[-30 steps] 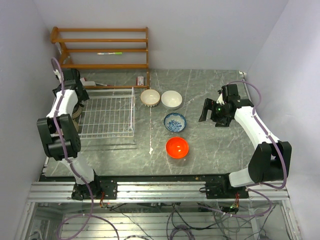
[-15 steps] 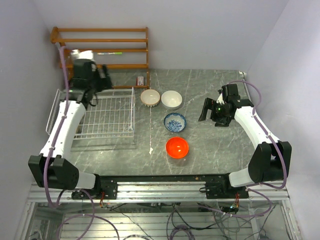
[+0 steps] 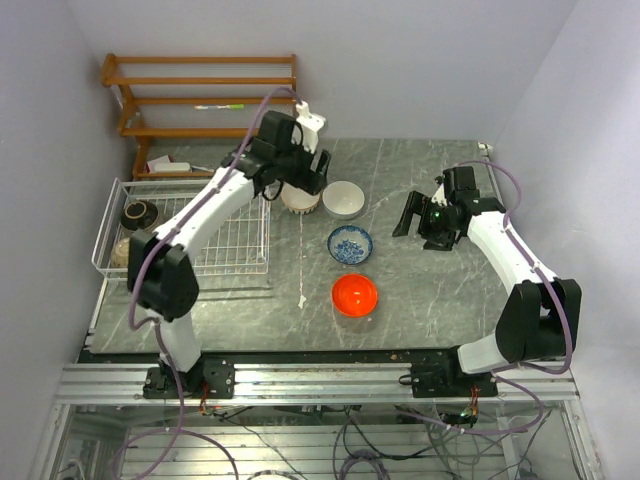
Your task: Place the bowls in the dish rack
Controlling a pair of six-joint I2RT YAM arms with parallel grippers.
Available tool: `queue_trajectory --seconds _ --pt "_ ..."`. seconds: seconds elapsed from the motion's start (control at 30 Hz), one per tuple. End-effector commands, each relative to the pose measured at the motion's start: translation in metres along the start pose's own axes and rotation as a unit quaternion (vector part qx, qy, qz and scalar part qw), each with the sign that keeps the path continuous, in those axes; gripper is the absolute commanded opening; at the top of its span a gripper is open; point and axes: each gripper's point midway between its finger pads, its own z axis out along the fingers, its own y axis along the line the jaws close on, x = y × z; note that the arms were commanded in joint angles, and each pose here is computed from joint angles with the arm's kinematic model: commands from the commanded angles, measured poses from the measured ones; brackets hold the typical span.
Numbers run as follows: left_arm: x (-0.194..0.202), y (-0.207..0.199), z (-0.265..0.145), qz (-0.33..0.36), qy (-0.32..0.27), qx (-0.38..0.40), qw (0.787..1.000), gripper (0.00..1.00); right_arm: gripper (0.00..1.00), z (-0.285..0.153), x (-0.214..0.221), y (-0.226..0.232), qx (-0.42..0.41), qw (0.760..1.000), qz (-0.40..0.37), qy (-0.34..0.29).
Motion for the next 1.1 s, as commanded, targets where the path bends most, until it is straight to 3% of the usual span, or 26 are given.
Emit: queue_trajectory --seconds 0.0,0.13,0.3,0.87,1.07 --pt "0.042 -0.005 0.039 0.057 0.069 0.052 0.995 0.85 0.96 0.0 -0.011 0.006 -0.013 1.0 0.007 -0.012" --pt "0.088 -0.001 0.068 0.075 0.126 0.062 0.987 0.84 0.96 0.001 -0.01 0.002 -0.003 1.0 0.003 -0.011" --pt "0.111 0.013 0.094 0.077 0.152 0.022 0.985 0.79 0.96 0.006 -0.007 -0.002 0.003 1.0 0.003 -0.002" --pt "0.14 0.046 0.138 0.098 0.154 -0.061 0.981 0.76 0.96 0.015 -0.008 -0.01 0.018 1.0 -0.005 0.014" --pt "0.162 0.047 0.152 0.088 0.171 -0.057 0.98 0.61 0.96 0.016 -0.005 -0.014 0.028 0.999 -0.006 0.019"
